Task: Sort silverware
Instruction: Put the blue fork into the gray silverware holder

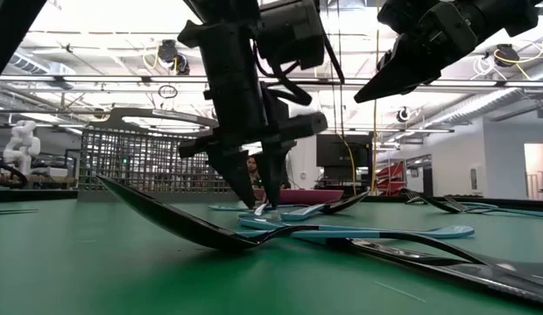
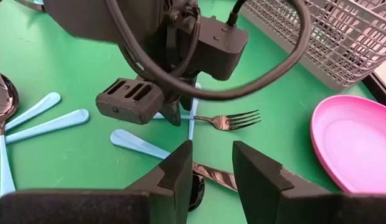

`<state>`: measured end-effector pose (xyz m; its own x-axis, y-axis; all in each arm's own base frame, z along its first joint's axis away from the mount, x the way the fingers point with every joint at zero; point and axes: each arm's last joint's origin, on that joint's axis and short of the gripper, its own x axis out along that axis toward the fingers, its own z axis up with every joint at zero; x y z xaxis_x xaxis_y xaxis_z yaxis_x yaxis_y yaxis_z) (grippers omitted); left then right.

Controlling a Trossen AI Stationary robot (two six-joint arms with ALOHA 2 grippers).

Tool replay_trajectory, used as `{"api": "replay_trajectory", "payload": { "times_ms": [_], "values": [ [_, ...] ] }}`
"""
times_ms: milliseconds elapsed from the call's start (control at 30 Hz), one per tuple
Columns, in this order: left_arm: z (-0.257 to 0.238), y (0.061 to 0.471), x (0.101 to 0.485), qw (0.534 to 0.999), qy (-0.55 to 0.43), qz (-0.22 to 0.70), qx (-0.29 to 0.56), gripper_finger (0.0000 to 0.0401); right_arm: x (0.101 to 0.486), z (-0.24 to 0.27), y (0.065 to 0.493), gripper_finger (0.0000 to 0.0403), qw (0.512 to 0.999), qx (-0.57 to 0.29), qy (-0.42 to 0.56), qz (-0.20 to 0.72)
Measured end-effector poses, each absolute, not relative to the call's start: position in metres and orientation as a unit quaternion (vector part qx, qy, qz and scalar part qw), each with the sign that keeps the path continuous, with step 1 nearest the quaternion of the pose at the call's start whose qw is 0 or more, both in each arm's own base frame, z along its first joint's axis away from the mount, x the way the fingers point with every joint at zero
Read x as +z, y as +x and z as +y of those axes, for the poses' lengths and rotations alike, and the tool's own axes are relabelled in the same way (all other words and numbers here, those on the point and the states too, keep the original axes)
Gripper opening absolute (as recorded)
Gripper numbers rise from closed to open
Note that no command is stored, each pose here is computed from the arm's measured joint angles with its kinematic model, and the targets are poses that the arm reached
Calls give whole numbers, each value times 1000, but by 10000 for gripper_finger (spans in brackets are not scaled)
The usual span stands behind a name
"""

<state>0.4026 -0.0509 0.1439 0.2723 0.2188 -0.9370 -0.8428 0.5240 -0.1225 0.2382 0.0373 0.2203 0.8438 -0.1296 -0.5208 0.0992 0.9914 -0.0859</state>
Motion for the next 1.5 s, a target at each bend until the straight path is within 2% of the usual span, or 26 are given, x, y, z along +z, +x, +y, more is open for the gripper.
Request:
{"api": "replay_trajectory", "payload": {
  "times_ms": [367, 700, 933, 1367, 1500],
  "values": [
    [-51, 403, 141, 730, -321, 485, 360, 152, 220, 37, 238, 102, 960, -60, -27, 272],
    [-52, 403, 141, 731, -317, 491, 353, 70, 220, 37, 238, 102, 960, -60, -27, 272],
    [-52, 403, 141, 732, -314, 492, 351, 36, 221, 37, 238, 102, 960, -60, -27, 272],
    [-48, 404, 144, 742, -298, 491, 346, 20, 221, 37, 238, 102, 960, -60, -27, 272],
    [-45, 401, 159, 752, -295, 482, 339, 20, 221, 37, 238, 102, 960, -60, -26, 271]
  ]
}}
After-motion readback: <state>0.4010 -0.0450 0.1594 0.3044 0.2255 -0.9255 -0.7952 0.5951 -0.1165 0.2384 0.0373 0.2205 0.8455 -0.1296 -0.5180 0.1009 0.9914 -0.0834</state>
